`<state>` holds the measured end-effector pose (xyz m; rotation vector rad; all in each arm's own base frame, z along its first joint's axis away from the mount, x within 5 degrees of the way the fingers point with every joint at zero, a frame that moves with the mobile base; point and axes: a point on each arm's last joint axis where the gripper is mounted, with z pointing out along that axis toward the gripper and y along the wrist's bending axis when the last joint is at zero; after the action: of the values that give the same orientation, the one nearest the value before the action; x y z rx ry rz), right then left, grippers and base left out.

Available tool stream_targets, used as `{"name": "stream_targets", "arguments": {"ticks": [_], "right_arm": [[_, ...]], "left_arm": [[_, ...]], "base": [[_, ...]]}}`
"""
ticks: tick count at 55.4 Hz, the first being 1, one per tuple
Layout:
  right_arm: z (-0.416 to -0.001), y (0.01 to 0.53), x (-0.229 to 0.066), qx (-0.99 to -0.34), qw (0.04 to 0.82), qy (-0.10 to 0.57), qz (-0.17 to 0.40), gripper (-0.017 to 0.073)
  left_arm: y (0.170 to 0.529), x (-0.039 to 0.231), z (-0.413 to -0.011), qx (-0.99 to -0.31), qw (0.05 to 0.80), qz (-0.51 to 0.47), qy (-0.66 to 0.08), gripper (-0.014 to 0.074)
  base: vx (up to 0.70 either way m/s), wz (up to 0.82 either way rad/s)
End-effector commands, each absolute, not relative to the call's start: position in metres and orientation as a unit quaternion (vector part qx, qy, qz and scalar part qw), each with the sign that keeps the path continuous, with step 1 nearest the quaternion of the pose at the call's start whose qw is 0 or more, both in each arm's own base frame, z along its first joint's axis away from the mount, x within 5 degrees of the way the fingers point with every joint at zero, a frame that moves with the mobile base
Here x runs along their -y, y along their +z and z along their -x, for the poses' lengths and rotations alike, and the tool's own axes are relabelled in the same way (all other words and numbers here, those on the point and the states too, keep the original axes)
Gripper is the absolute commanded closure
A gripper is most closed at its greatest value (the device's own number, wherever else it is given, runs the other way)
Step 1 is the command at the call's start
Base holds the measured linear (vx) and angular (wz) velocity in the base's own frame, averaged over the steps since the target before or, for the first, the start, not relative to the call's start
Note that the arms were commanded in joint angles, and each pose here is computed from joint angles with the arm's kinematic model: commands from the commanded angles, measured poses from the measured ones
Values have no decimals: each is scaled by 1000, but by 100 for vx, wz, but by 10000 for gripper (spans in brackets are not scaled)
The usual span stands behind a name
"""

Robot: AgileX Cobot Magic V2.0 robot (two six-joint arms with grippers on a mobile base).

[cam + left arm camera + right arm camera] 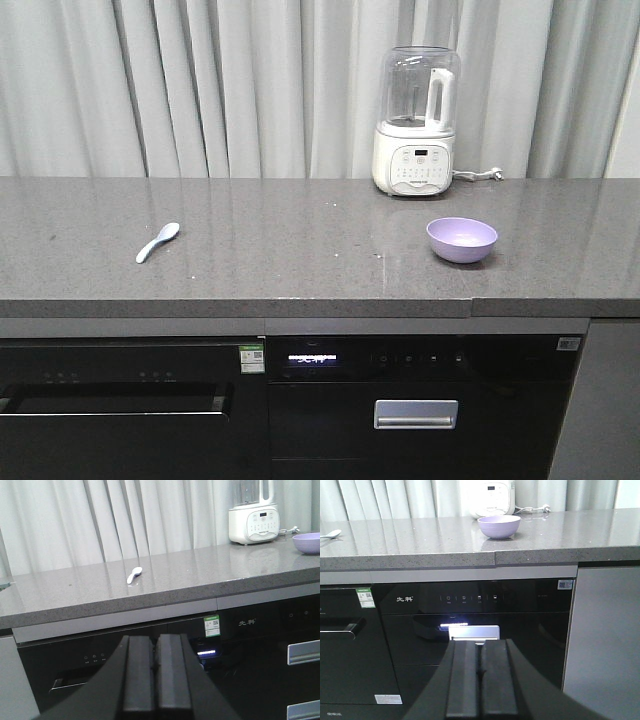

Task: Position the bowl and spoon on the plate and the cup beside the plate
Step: 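Drive the base toward the counter with the spoon and lilac bowl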

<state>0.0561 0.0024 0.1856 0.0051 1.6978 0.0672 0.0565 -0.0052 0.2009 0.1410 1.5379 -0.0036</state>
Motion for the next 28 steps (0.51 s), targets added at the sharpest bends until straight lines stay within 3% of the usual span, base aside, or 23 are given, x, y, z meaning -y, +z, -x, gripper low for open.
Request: {"name": "stream_targets", "arguments": {"ticks": [1, 28], "right_arm": [[-57, 192, -2, -722, 692, 27, 2, 565], [-57, 192, -2, -722, 692, 27, 2, 565]], "left_arm": [[218, 5, -53, -649, 758, -56, -9, 591], [218, 5, -53, -649, 758, -56, -9, 591]], "base": [[0, 0], [0, 0]]}}
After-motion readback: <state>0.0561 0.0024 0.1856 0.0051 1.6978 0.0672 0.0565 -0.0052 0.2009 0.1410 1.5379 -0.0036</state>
